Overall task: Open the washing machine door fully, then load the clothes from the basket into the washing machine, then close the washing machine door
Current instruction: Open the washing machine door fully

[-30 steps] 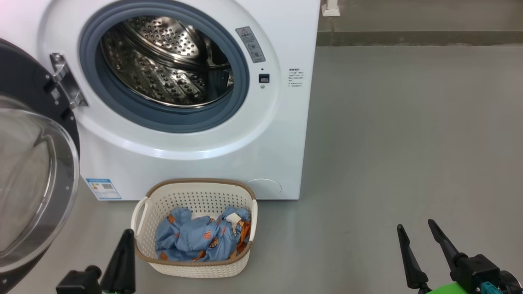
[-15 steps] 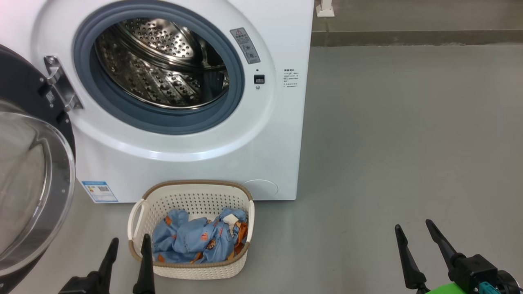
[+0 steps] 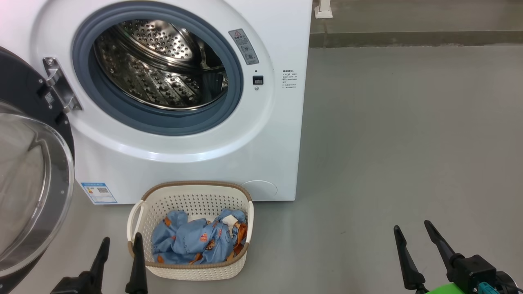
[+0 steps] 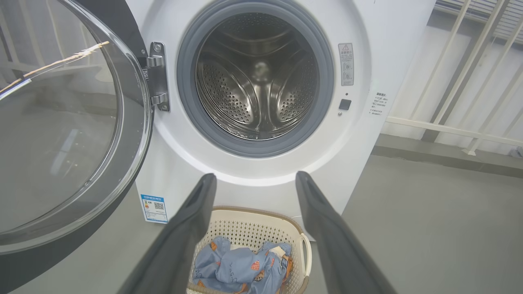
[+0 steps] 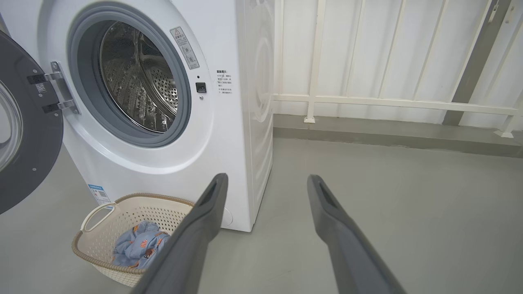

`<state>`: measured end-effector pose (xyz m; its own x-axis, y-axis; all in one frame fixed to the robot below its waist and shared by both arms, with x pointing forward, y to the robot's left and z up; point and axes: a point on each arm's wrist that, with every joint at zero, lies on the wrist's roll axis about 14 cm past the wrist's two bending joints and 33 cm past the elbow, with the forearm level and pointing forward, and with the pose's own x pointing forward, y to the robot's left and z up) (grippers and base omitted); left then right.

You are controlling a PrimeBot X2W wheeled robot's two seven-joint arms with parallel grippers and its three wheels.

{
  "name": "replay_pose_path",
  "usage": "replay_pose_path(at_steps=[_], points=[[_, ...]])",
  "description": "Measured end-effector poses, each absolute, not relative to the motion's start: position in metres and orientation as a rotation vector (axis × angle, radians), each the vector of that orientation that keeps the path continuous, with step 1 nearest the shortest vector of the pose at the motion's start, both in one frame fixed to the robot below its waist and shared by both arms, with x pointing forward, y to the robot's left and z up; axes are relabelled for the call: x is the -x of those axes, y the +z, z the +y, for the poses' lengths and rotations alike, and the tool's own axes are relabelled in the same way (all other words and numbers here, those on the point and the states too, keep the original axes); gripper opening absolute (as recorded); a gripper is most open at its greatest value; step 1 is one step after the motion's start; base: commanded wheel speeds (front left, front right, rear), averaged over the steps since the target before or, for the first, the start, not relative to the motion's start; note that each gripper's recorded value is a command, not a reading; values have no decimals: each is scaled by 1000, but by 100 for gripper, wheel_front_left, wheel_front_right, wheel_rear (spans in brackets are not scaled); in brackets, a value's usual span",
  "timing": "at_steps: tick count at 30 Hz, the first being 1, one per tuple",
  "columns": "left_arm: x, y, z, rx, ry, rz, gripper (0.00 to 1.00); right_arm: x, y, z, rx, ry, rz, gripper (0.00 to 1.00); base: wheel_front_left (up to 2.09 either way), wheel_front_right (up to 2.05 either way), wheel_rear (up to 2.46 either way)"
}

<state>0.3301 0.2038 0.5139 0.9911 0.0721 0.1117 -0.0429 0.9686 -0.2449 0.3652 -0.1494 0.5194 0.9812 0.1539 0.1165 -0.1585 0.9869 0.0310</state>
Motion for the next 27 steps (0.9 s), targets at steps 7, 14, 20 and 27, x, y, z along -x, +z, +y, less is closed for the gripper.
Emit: replay_pose_path(at_steps=[7,14,20,27], points=[[-330,511,204,247,60,-112,100,-365,518,-149,-40,157,-110,100,0,0,0],[-330,509,204,247,61,-106,100,-365,518,-149,-41,159,-108,100,0,0,0],[-330,507,203,247,60,-98,100,-365,517,-147,-41,164,-107,100,0,0,0],[-329,506,201,250,49,-95,100,-365,516,-145,-41,170,-104,100,0,0,0]])
